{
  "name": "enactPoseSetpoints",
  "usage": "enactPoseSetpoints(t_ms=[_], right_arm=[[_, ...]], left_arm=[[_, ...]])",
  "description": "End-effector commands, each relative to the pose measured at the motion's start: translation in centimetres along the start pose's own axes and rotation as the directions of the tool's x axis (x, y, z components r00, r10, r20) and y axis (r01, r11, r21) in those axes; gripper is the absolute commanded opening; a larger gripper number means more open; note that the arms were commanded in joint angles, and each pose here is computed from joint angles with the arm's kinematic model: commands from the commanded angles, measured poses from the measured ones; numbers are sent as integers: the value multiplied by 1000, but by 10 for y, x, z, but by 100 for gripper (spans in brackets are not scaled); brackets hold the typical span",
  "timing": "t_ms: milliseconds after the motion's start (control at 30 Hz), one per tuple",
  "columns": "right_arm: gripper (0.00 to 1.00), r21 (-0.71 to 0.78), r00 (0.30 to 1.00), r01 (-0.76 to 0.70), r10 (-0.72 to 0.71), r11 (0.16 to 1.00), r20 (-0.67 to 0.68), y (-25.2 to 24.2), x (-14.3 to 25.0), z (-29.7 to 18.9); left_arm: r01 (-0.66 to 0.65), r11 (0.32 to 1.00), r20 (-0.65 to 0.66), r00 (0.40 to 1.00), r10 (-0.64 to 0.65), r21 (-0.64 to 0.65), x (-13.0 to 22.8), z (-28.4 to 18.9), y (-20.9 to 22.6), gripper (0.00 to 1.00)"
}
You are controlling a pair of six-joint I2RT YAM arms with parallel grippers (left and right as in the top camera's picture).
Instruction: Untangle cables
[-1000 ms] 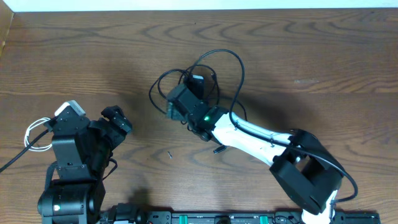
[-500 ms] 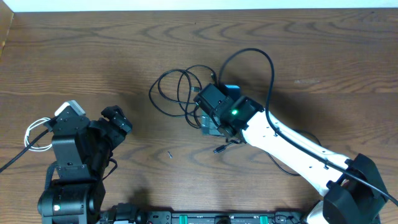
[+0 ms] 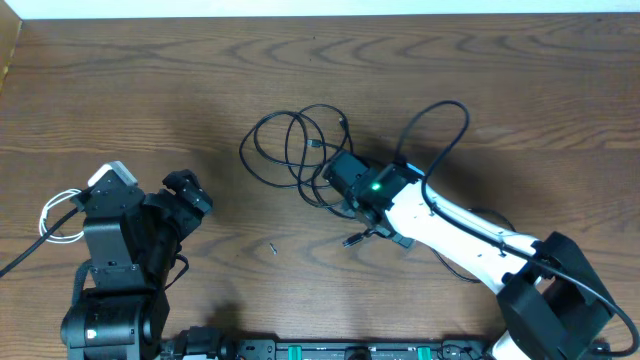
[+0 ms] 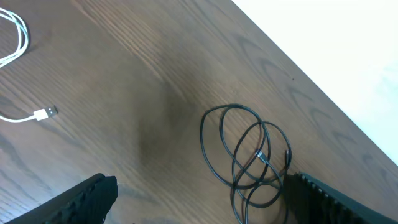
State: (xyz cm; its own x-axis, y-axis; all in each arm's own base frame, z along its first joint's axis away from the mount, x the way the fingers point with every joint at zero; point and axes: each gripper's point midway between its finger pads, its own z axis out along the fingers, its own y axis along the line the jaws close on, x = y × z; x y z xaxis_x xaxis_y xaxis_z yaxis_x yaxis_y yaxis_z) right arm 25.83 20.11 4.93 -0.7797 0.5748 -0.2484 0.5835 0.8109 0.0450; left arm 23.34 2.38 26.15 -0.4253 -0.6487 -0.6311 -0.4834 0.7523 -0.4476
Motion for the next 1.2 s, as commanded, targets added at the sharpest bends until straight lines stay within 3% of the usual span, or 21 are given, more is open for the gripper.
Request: enactPoseSetpoints(t_ms=[0,100,200,500,567,667,700,767,833,1000,1100,1133,1167], right_arm=[[99,50,984,-175,174,983,24,-18,-7,14],[99,46,975,-223,221,974,27,-23,-10,26],[92,33,970,-241,240,970,28,-26,-11,38],[85,100,980,-200,199,975,16,-46,-1,55],[72,106,979,-202,201,974,17,-47,-2,56],[33,112,980,-198,197,974,25,-49,-4,57],[24,114,980,-197,196,974,24,-49,-4,57],[11,126,980,-199,197,972,27,-53,-5,57],[4,152,979,-204,200,967,38,-60,-9,57],[1,263,970,-244,236,933,63,-94,-29,57],[1,295,980,-198,196,935,36,-106,-42,59],[4,292,984,-171,176,941,8,-106,-43,61],[18,288,989,-129,144,949,-30,-107,-42,62]], left_arm=[[-16,1000,19,1000,17,-5,-5,-3,0,91],[-16,1000,19,1000,17,-5,-5,-3,0,91],[-16,1000,19,1000,17,-5,-5,-3,0,91],[-16,1000,19,1000,17,-5,-5,-3,0,91],[-16,1000,19,1000,17,-5,-5,-3,0,91],[-16,1000,19,1000,17,-5,-5,-3,0,91],[-16,1000,19,1000,17,-5,-5,-3,0,91],[-16,1000,19,1000,17,-5,-5,-3,0,91],[-16,1000,19,1000,17,-5,-5,-3,0,91],[-16,1000,19,1000,17,-5,-5,-3,0,91],[-16,1000,19,1000,17,-5,-5,-3,0,91],[-16,1000,19,1000,17,-5,-5,-3,0,91],[-16,1000,19,1000,17,-5,-5,-3,0,91]])
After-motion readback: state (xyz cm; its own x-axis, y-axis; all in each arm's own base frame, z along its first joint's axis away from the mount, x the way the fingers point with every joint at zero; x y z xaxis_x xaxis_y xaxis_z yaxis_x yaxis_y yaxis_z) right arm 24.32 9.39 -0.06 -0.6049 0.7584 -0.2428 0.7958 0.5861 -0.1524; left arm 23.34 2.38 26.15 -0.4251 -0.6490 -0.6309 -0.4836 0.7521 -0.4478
